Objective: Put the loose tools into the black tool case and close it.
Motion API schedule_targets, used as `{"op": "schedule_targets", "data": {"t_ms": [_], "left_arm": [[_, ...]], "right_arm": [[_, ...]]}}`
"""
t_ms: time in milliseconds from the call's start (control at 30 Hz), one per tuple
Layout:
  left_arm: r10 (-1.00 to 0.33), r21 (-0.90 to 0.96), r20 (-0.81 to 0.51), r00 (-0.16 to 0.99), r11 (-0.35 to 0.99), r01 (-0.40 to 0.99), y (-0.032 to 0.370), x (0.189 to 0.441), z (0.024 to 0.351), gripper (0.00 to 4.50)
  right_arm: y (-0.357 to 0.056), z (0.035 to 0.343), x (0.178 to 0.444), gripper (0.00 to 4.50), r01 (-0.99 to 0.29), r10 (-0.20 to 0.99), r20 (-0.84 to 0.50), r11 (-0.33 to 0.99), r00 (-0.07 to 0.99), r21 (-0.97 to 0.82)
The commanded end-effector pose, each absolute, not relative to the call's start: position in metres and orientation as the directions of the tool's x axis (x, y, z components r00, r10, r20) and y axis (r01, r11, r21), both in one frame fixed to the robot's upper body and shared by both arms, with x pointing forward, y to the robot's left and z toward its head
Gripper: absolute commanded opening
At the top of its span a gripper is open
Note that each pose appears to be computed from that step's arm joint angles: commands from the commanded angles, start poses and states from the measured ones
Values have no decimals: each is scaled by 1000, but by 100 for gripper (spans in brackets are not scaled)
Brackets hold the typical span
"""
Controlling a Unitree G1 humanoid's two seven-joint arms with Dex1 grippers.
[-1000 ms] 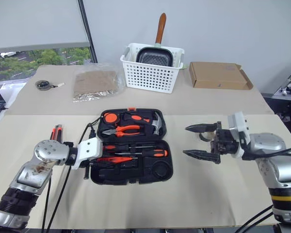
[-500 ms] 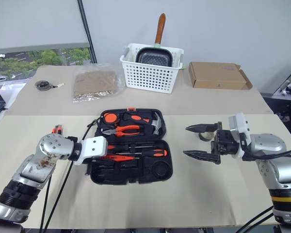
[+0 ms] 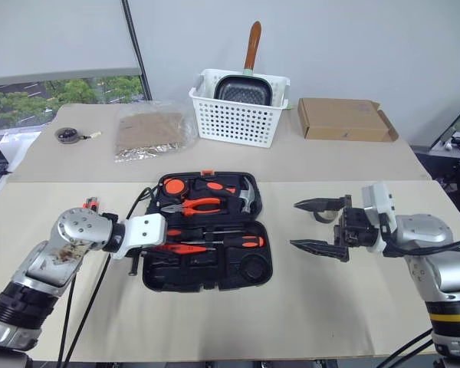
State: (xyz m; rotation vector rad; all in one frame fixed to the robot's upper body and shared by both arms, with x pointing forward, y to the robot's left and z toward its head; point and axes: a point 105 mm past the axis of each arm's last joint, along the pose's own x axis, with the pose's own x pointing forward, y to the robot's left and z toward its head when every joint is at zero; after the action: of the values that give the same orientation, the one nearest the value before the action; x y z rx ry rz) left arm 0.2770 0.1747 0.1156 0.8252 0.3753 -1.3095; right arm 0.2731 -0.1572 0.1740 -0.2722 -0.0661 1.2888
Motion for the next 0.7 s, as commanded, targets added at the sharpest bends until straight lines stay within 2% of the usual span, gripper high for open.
{"op": "schedule_targets", "data": {"t_ms": [33, 700], "left_arm": [[-633, 298, -738, 236, 9, 955, 183, 275, 108, 47], [-630, 294, -741, 231, 5, 956, 164, 278, 98, 47]], "right_arm": [[-156, 188, 273, 450, -919, 954, -74, 255, 289, -301], [-160, 187, 273, 450, -910, 949, -69, 273, 308, -312]]}}
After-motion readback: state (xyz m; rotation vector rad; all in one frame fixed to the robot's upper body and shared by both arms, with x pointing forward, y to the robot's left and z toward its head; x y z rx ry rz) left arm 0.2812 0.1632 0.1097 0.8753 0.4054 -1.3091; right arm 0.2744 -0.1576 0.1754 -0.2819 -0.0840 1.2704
